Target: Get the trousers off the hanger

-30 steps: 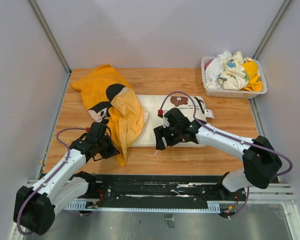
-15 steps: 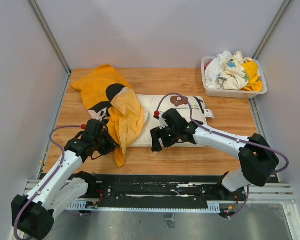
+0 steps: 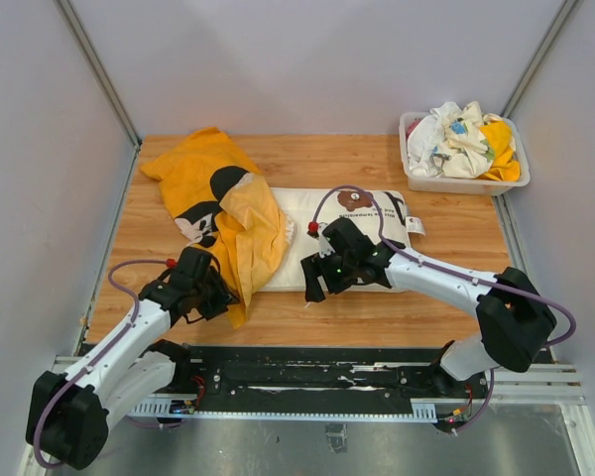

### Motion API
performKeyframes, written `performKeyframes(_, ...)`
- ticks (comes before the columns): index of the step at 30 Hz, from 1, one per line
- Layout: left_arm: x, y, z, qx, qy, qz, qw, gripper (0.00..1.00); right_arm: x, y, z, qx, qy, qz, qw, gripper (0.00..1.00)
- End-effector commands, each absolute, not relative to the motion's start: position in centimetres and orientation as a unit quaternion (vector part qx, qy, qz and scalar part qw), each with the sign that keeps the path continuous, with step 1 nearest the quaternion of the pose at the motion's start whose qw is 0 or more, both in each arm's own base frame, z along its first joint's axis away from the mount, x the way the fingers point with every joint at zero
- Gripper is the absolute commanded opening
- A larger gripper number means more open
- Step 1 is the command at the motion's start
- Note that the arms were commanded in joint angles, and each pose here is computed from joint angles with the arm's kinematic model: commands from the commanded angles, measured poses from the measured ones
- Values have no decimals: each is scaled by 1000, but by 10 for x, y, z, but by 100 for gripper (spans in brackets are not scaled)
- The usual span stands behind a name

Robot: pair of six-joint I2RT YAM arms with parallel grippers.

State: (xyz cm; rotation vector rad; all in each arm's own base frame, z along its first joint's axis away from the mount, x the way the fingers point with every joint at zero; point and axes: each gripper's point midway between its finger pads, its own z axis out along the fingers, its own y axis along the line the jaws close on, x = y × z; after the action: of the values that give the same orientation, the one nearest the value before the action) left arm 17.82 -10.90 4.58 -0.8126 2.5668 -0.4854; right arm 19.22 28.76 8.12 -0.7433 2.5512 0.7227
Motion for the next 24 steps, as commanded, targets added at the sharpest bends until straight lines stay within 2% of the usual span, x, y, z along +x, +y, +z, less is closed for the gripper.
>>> performKeyframes(1,177,-103,42,-295,917,-159,215,45,186,284,73,-277,912,243,183,75)
performKeyframes(9,173,-110,37,-263,933,-148,199,46,185,284,74,-278,912,241,182,75)
performKeyframes(20,198,-89,80,-284,919,-70,266,47,183,281,73,-275,912,243,185,75)
performKeyframes(24,206,-94,74,-266,925,-63,265,47,183,283,71,-273,911,248,185,75)
